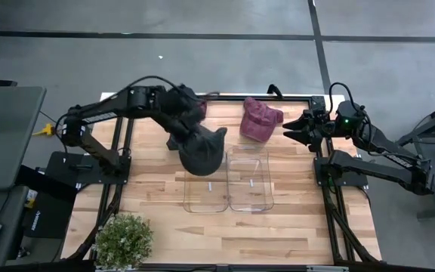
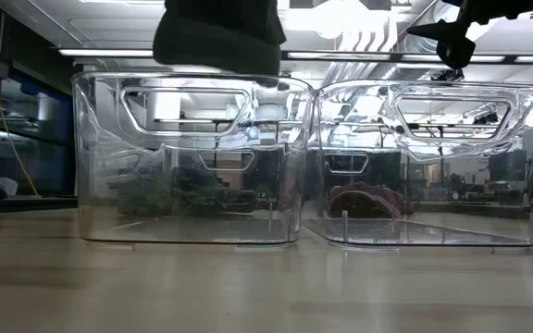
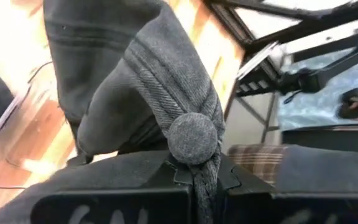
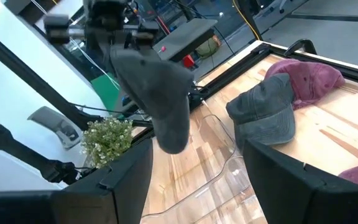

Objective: Pick & Place hat
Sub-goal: Put the right black cap into the left transparent bin

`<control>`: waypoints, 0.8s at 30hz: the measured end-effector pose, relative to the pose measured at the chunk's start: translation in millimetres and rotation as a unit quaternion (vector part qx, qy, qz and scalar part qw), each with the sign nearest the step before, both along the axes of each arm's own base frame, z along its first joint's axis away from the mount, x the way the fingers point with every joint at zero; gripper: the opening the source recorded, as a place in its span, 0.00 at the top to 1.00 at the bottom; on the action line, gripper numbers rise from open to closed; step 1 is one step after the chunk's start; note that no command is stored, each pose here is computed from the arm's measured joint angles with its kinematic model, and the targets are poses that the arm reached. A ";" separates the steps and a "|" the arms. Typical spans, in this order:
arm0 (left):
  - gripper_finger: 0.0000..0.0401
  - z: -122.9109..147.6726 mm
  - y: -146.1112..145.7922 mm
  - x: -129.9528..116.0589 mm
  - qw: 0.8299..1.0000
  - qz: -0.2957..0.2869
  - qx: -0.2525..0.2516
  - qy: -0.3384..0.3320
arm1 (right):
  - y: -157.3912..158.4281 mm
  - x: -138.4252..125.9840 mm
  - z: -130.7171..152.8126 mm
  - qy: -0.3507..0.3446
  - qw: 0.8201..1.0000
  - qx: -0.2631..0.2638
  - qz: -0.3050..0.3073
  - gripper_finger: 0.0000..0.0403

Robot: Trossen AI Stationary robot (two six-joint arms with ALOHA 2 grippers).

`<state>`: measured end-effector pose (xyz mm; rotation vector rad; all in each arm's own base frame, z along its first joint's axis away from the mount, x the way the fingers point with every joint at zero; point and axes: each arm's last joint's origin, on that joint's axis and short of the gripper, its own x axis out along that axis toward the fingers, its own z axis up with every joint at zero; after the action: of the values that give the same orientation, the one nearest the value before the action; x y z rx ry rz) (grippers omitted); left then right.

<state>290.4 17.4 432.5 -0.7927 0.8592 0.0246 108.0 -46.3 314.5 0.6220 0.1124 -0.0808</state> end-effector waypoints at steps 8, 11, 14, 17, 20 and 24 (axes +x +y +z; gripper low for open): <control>1.00 -24.8 -26.6 17.1 0.996 -0.013 0.058 0.067 | 0.0 0.0 -0.1 0.001 1.000 0.000 0.000 0.39; 1.00 -27.8 -35.8 28.9 0.995 -0.012 0.080 0.052 | 0.0 0.0 -0.2 0.001 1.000 0.002 0.000 0.39; 1.00 -39.6 -43.8 33.3 0.991 -0.011 0.104 0.083 | 0.0 0.0 -0.3 0.001 1.000 0.003 -0.001 0.39; 1.00 -46.0 -46.6 42.5 0.988 0.000 0.125 0.087 | 0.0 -0.1 -0.6 0.003 1.000 0.004 -0.001 0.39; 1.00 -53.6 -49.3 44.4 0.986 0.005 0.128 0.111 | 0.0 -0.1 -0.6 0.003 1.000 0.004 -0.001 0.39; 1.00 -67.3 -50.5 54.9 0.983 0.003 0.126 0.135 | 0.0 -0.1 -0.6 0.003 1.000 0.004 -0.001 0.39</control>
<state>345.2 -33.1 365.2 -0.5608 1.0865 0.2465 107.9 -46.3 313.9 0.6289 0.1180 -0.0835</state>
